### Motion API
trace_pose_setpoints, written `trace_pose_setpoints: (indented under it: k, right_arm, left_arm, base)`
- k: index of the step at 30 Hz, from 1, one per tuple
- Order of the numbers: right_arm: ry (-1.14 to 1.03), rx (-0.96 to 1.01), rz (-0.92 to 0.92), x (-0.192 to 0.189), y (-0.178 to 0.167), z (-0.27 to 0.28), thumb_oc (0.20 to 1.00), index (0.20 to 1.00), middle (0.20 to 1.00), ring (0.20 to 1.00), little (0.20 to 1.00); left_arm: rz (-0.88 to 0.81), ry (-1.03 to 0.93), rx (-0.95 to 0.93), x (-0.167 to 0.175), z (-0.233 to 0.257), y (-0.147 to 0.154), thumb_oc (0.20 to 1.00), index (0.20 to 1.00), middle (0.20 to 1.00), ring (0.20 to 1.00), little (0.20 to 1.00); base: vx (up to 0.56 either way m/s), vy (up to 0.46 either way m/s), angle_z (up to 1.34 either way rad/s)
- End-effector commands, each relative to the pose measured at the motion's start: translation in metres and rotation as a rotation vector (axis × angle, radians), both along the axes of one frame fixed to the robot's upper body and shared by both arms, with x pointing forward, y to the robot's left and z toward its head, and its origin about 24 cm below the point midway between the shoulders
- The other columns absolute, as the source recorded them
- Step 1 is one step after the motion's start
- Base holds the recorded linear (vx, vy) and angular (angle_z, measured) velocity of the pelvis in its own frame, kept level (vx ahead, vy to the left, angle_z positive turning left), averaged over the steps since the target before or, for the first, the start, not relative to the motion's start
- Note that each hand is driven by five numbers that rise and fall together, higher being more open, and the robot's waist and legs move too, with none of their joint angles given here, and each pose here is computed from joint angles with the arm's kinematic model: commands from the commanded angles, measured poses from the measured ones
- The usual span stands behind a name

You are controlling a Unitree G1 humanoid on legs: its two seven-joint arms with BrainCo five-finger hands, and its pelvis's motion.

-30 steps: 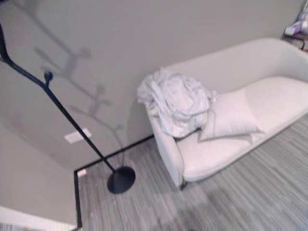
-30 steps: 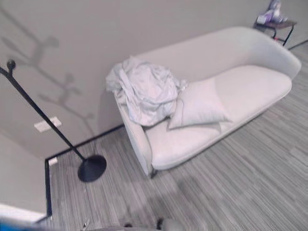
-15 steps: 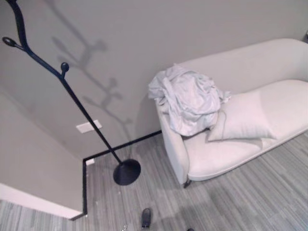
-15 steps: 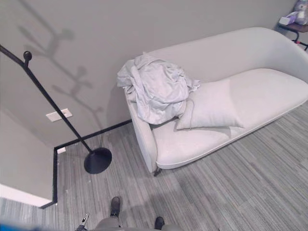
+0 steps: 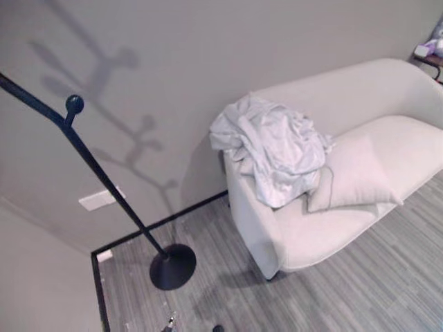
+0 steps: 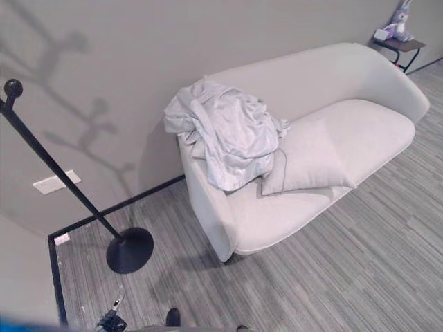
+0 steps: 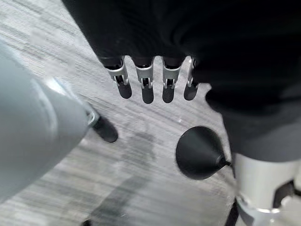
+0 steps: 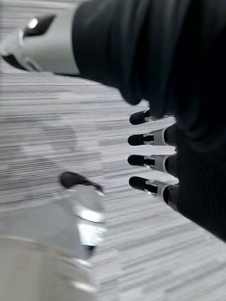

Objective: Hang the clothes on the sofa on the clothes rack.

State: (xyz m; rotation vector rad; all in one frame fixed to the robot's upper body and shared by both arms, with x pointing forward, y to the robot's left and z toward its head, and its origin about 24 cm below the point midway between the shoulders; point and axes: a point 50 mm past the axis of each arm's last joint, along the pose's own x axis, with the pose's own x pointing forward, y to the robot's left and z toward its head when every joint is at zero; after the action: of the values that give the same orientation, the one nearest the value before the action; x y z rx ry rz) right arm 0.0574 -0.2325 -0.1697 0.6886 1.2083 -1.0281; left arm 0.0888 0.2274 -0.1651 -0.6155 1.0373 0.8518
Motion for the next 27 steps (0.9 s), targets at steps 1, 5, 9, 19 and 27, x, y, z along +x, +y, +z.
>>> trace_pose_setpoints:
  k: [1,5,9,19,27]
  right_arm:
    - [-0.032,-0.102,0.034,0.014,-0.017,0.006,1.000,1.000,1.000,1.000,1.000]
    - [-0.107,-0.167,0.104,0.040,-0.020,0.013,1.000,1.000,1.000,1.000,1.000]
    - [-0.281,-0.366,0.246,0.084,-0.035,0.039,1.000,1.000,1.000,1.000,1.000]
    - [-0.560,-0.856,0.466,0.143,-0.070,0.131,1.000,1.000,1.000,1.000,1.000]
    - [-0.603,-1.234,0.808,0.172,-0.079,0.197,1.000,1.000,1.000,1.000,1.000]
  left_arm:
    - [0.055,0.066,0.041,-0.021,-0.002,0.006,1.000,1.000,1.000,1.000,1.000]
    - [0.073,0.081,0.063,-0.026,-0.001,0.013,1.000,1.000,1.000,1.000,1.000]
    - [0.074,0.088,0.086,-0.031,-0.001,0.014,1.000,1.000,1.000,1.000,1.000]
    - [0.008,0.082,0.090,-0.030,-0.003,0.003,1.000,1.000,1.000,1.000,1.000]
    - [-0.003,0.035,0.098,-0.023,-0.001,0.003,1.000,1.000,1.000,1.000,1.000]
  base:
    - [0.09,0.253,0.03]
    - [0.06,0.210,-0.21]
    - [0.12,0.153,-0.32]
    - [0.07,-0.030,-0.12]
    - [0.12,-0.120,0.13]
